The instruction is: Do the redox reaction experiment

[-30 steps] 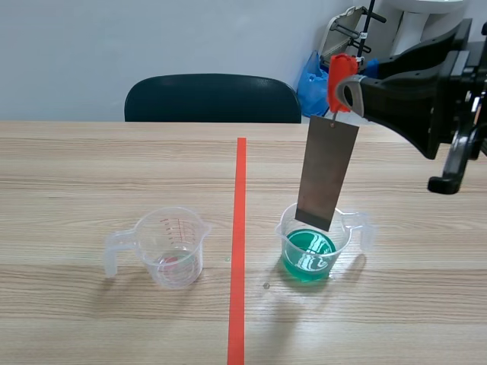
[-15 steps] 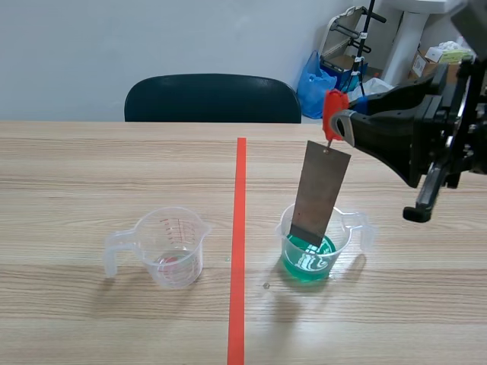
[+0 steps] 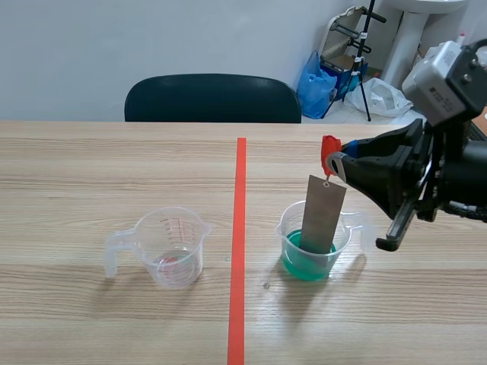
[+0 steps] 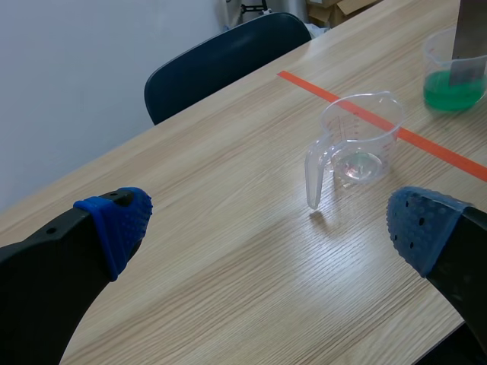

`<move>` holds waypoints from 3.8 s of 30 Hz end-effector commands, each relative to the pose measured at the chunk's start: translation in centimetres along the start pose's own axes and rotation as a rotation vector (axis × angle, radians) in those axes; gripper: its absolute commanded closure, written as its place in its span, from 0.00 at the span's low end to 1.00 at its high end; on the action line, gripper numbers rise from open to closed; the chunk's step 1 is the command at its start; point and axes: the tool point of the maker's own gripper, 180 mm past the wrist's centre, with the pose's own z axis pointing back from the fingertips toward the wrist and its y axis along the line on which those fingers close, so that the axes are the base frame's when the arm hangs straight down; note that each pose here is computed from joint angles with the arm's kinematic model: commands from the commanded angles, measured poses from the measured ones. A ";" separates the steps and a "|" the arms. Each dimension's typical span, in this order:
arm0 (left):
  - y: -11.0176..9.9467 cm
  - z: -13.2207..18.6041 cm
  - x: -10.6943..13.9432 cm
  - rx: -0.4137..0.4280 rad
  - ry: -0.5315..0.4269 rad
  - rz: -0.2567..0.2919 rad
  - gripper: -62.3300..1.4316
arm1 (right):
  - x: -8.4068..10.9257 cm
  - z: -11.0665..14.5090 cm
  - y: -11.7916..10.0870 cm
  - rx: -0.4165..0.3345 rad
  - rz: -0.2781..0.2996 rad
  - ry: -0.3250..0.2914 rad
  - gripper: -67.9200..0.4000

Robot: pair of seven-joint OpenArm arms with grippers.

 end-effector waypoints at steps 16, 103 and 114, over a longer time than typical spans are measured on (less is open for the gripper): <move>0.2 0.0 0.6 0.011 -0.026 0.001 0.00 | -1.2 -0.7 -0.6 0.021 -0.001 -0.050 0.98; 0.2 0.0 0.6 0.008 -0.026 0.007 0.00 | -1.4 -0.7 -0.2 0.044 -0.003 -0.047 0.98; 0.2 0.0 0.6 0.008 -0.026 0.007 0.00 | -1.4 -0.7 -0.2 0.044 -0.003 -0.047 0.98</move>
